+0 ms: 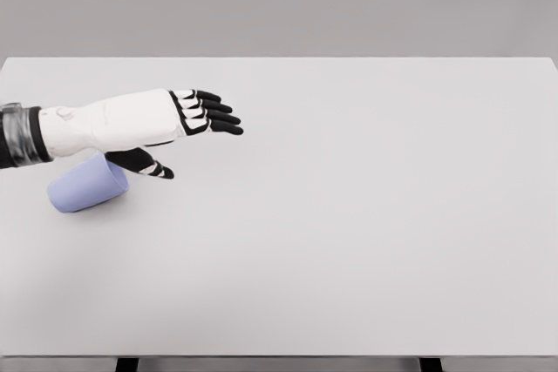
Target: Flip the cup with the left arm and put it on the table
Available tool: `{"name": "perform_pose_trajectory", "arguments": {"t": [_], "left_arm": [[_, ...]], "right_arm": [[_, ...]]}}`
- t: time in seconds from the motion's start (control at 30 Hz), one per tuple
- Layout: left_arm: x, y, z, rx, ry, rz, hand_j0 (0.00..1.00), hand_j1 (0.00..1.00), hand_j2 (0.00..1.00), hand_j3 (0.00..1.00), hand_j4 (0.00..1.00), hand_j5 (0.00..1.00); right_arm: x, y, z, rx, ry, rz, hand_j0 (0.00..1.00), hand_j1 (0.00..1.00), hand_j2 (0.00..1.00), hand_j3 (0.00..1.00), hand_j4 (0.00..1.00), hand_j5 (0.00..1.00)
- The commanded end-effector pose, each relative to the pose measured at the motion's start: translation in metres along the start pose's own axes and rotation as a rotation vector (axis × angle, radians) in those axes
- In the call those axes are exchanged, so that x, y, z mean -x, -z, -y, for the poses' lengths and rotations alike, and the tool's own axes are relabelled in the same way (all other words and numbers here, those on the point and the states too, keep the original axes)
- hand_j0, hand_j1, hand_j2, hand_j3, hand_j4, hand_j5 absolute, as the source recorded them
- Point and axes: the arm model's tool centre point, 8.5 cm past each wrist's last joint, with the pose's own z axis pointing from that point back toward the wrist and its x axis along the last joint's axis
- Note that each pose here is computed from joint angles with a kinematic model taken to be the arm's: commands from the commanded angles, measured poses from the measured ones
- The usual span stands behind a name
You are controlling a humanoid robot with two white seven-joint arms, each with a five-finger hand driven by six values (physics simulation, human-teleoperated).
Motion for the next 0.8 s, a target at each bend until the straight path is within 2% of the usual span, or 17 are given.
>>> {"name": "perform_pose_trajectory", "arguments": {"t": [0.0,0.07,0.13,0.2,0.27,0.37,0.43,0.47,0.5,0.53,0.57,0.6,0.63,0.67,0.7,0.73,0.77], "left_arm": [[0.000,0.000,0.001,0.000,-0.010,0.002,1.00,1.00,1.00,1.00,1.00,1.00],[0.000,0.000,0.001,0.000,-0.010,0.002,1.00,1.00,1.00,1.00,1.00,1.00],[0.005,-0.002,0.003,0.002,-0.020,-0.011,1.00,1.00,1.00,1.00,1.00,1.00],[0.011,-0.004,0.005,0.000,-0.036,-0.030,1.00,1.00,1.00,1.00,1.00,1.00],[0.017,-0.005,-0.003,-0.013,-0.054,-0.081,1.00,1.00,1.00,1.00,1.00,1.00],[0.022,-0.004,-0.029,-0.088,-0.076,-0.106,1.00,1.00,1.00,1.00,1.00,1.00],[0.044,-0.014,-0.054,-0.150,-0.144,-0.173,1.00,1.00,1.00,1.00,1.00,1.00],[0.058,-0.018,-0.067,-0.164,-0.185,-0.247,1.00,1.00,1.00,1.00,1.00,1.00],[0.073,-0.021,-0.080,-0.136,-0.221,-0.346,1.00,1.00,1.00,1.00,1.00,1.00],[0.081,-0.043,-0.081,-0.026,-0.191,-0.464,1.00,1.00,1.00,1.00,1.00,1.00],[0.081,-0.051,-0.087,-0.068,-0.162,-0.514,1.00,1.00,1.00,1.00,1.00,1.00],[0.084,-0.047,-0.096,-0.113,-0.249,-0.567,1.00,1.00,1.00,1.00,1.00,1.00],[0.087,-0.040,-0.094,-0.099,-0.351,-0.612,1.00,1.00,1.00,1.00,1.00,1.00],[0.088,-0.033,-0.092,-0.082,-0.439,-0.653,1.00,1.00,1.00,1.00,1.00,1.00],[0.082,-0.026,-0.087,-0.059,-0.452,-0.653,1.00,1.00,1.00,1.00,1.00,1.00],[0.079,-0.022,-0.078,-0.008,-0.448,-0.644,1.00,1.00,1.00,1.00,1.00,1.00],[0.078,-0.020,-0.068,0.029,-0.485,-0.638,1.00,1.00,1.00,1.00,1.00,1.00]], "right_arm": [[0.000,0.000,0.000,0.000,-0.001,0.001,1.00,1.00,1.00,1.00,1.00,1.00],[-0.003,0.000,0.000,-0.004,-0.011,0.007,1.00,1.00,1.00,1.00,1.00,1.00],[0.007,-0.001,-0.001,-0.006,-0.003,-0.011,1.00,1.00,1.00,1.00,1.00,1.00],[0.006,-0.001,-0.001,-0.006,-0.003,-0.010,1.00,1.00,1.00,1.00,1.00,1.00],[0.006,-0.001,-0.001,-0.006,-0.003,-0.010,1.00,1.00,1.00,1.00,1.00,1.00],[0.006,-0.001,-0.001,-0.006,-0.003,-0.010,1.00,1.00,1.00,1.00,1.00,1.00],[0.006,-0.001,-0.001,-0.006,-0.003,-0.010,1.00,1.00,1.00,1.00,1.00,1.00],[0.006,-0.001,-0.001,-0.004,-0.003,-0.010,1.00,1.00,1.00,1.00,1.00,1.00],[0.006,-0.001,-0.001,-0.006,-0.003,-0.010,1.00,1.00,1.00,1.00,1.00,1.00],[0.006,-0.001,-0.001,-0.006,-0.003,-0.010,1.00,1.00,1.00,1.00,1.00,1.00],[0.006,-0.001,-0.001,-0.006,-0.003,-0.010,1.00,1.00,1.00,1.00,1.00,1.00],[0.006,-0.001,-0.001,-0.006,-0.005,-0.010,1.00,1.00,1.00,1.00,1.00,1.00],[0.006,-0.001,-0.001,-0.004,-0.003,-0.010,1.00,1.00,1.00,1.00,1.00,1.00],[0.006,-0.001,-0.001,-0.006,-0.005,-0.010,1.00,1.00,1.00,1.00,1.00,1.00],[0.006,-0.001,-0.001,-0.006,-0.005,-0.010,1.00,1.00,1.00,1.00,1.00,1.00],[0.006,-0.001,-0.001,-0.006,-0.003,-0.010,1.00,1.00,1.00,1.00,1.00,1.00],[0.006,-0.001,-0.001,-0.006,-0.003,-0.010,1.00,1.00,1.00,1.00,1.00,1.00]]}}
